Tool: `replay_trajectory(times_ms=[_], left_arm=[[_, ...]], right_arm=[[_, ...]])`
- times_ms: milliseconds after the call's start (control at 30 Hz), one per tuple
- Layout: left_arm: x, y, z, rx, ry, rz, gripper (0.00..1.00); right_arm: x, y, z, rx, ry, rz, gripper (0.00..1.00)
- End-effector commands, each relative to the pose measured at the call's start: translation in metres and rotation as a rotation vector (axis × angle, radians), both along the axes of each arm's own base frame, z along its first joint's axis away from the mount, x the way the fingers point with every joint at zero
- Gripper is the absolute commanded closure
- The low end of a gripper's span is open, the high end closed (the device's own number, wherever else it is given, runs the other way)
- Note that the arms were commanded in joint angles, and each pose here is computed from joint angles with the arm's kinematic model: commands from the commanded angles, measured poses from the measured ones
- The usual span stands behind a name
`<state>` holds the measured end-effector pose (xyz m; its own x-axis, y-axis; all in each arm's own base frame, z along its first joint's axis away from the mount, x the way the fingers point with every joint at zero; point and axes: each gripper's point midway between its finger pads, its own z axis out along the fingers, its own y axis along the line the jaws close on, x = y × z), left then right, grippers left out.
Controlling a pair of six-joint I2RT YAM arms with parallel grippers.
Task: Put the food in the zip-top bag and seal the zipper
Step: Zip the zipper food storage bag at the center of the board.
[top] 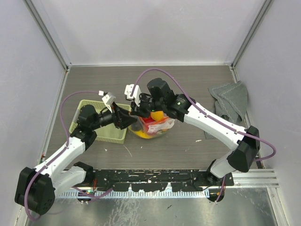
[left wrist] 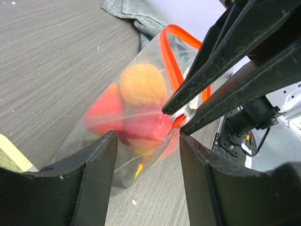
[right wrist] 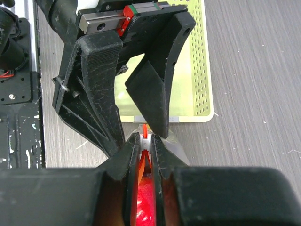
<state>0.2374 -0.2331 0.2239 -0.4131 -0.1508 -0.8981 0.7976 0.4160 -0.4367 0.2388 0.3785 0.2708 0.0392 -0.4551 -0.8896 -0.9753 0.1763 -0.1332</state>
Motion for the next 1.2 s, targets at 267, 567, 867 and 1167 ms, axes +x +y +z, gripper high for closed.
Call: replay_trajectory(times_ms=[267,567,867,1167], left_arm=[[-0.001,-0.009,0.037,-0.044,-0.241,-0.082,0.68],[0.002,-0.007,0.036,-0.052,-0.222,-0.054,1.00],[0.009,-0.001,0.028,-0.072,-0.152,0.030,1.00],[0.011,0.002,0.029,-0.081,-0.142,0.056,1.00]], right_arm=[[-0.007,0.005,0.032,0.072,0.020,0.037,0.99],[0.000,-0.006,0.024,0.038,0.029,-0.008,0.99],[0.022,-0.041,0.019,-0.023,-0.024,-0.151,0.99],[0.020,-0.050,0.011,-0.047,0.001,-0.164,1.00]])
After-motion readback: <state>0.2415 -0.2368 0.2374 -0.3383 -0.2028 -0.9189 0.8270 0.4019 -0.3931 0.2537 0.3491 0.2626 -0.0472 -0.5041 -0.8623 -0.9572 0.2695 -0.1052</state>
